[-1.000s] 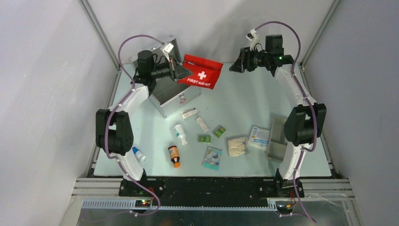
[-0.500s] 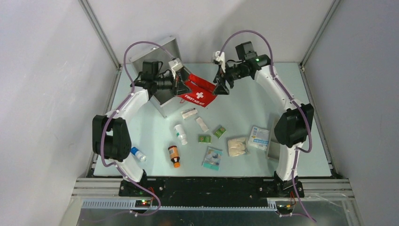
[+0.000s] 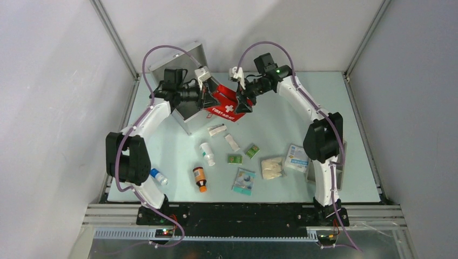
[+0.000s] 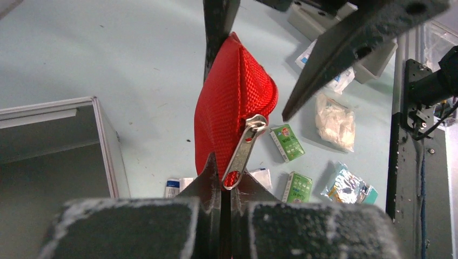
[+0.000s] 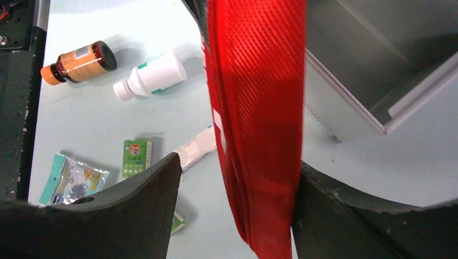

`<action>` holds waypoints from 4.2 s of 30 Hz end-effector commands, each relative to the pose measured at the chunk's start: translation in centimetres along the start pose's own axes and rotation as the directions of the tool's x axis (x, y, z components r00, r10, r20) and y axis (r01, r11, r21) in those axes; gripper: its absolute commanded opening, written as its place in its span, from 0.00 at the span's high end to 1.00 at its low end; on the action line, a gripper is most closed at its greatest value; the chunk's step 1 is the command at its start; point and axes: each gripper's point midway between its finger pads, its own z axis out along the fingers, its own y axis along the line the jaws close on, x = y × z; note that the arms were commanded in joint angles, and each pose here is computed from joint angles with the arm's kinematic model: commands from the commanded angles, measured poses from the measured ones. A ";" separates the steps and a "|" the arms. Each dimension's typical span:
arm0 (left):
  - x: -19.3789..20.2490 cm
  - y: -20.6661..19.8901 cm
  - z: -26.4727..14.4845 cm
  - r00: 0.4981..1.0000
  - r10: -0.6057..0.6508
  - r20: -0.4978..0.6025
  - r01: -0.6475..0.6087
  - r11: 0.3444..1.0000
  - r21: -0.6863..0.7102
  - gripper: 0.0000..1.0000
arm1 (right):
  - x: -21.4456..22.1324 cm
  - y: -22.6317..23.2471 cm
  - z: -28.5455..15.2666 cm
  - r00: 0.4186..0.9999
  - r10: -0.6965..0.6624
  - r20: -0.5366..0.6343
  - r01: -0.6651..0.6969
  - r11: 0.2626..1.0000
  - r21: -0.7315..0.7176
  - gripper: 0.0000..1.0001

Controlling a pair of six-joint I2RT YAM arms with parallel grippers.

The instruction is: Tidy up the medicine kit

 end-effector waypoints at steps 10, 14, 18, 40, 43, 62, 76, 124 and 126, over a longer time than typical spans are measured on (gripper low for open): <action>-5.6 -0.2 -0.1 0.996 -0.031 0.078 0.029 0.999 0.017 0.98 | -2.6 -1.4 0.6 0.999 -0.013 0.036 0.010 0.997 0.079 0.56; -6.1 -0.4 0.0 0.992 -0.092 0.083 0.089 0.995 0.040 0.82 | -3.0 -2.5 0.1 0.998 0.000 0.055 -0.007 0.993 0.121 0.80; -6.1 -0.8 -0.4 0.992 -0.096 0.086 0.092 0.994 0.051 0.54 | -4.0 -2.4 -1.2 0.994 0.022 0.105 -0.033 0.994 0.101 0.97; -6.8 -0.3 0.0 0.993 -0.064 0.101 0.053 0.993 0.105 0.67 | -3.7 -1.9 -1.4 0.986 0.093 0.140 -0.100 0.994 0.047 1.00; -7.2 -0.2 0.4 0.992 -0.069 0.101 0.059 0.993 0.104 0.69 | -3.7 -2.0 -1.2 0.986 0.095 0.137 -0.102 0.994 0.046 1.00; -8.1 0.5 0.7 0.993 -0.022 0.119 0.017 0.999 0.037 1.00 | -5.3 -6.1 -3.8 0.939 0.267 0.217 -0.322 0.907 0.273 0.36; -6.9 3.7 1.0 0.985 0.170 0.022 -0.156 0.942 -0.296 1.00 | -8.8 -1.6 -3.5 0.824 0.485 0.294 -0.504 0.864 -0.012 0.63; -6.8 1.1 2.6 0.985 0.171 0.030 -0.156 0.950 -0.271 1.00 | -9.2 -4.5 0.0 0.749 0.574 0.331 -0.558 0.816 -0.152 0.68; -6.9 1.0 2.6 0.985 0.170 0.031 -0.156 0.950 -0.269 1.00 | -9.0 -4.6 0.3 0.752 0.572 0.329 -0.561 0.816 -0.137 0.71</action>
